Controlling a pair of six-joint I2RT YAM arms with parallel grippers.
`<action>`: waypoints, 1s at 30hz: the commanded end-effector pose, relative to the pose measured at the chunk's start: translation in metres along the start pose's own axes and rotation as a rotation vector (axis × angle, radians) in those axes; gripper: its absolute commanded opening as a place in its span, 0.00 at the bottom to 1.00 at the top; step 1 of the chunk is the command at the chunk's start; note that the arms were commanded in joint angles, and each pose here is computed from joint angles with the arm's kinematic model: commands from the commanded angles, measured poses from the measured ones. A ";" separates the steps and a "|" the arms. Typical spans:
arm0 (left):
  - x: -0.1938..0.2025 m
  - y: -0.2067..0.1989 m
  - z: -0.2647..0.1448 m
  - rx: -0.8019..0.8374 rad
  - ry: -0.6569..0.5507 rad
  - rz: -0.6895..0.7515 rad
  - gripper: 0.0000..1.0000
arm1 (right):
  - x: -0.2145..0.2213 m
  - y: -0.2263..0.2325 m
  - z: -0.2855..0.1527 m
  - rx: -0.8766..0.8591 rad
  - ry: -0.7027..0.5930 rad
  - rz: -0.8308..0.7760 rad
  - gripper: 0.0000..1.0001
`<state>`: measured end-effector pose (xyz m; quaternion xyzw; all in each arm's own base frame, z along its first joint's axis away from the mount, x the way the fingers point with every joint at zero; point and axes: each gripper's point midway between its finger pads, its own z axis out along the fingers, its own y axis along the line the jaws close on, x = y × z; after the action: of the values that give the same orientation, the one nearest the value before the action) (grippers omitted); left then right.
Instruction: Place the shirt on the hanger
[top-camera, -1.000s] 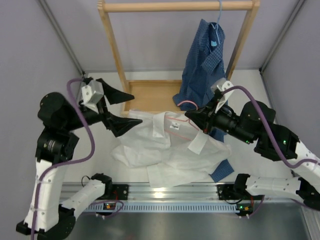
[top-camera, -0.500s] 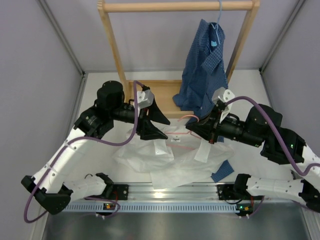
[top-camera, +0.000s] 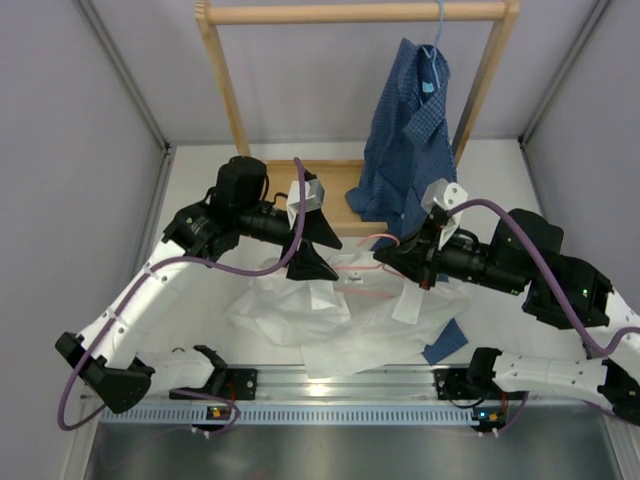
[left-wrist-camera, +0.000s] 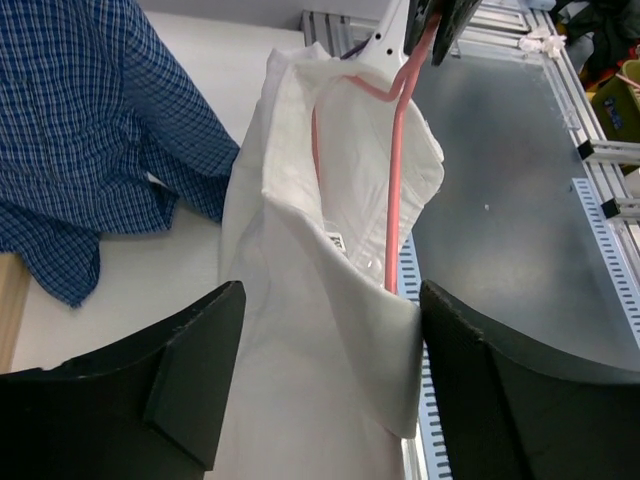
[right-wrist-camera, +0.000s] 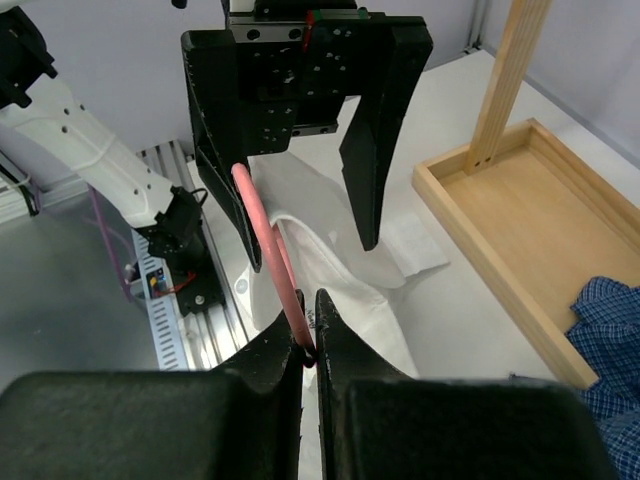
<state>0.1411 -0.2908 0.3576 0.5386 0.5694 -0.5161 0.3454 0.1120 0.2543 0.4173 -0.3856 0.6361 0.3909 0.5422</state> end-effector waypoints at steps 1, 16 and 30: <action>0.000 -0.006 -0.007 -0.016 0.028 0.027 0.72 | -0.014 -0.004 -0.006 0.026 -0.032 -0.030 0.00; 0.013 -0.006 0.006 0.004 0.084 -0.004 0.45 | -0.018 -0.006 -0.006 0.036 -0.026 -0.037 0.00; 0.005 -0.021 0.005 0.052 0.066 0.083 0.00 | -0.006 0.005 0.005 -0.027 -0.054 0.015 0.09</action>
<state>0.1222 -0.2948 0.3310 0.5666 0.5863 -0.5034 0.2859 0.1190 0.2543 0.4105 -0.3831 0.6437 0.3748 0.5462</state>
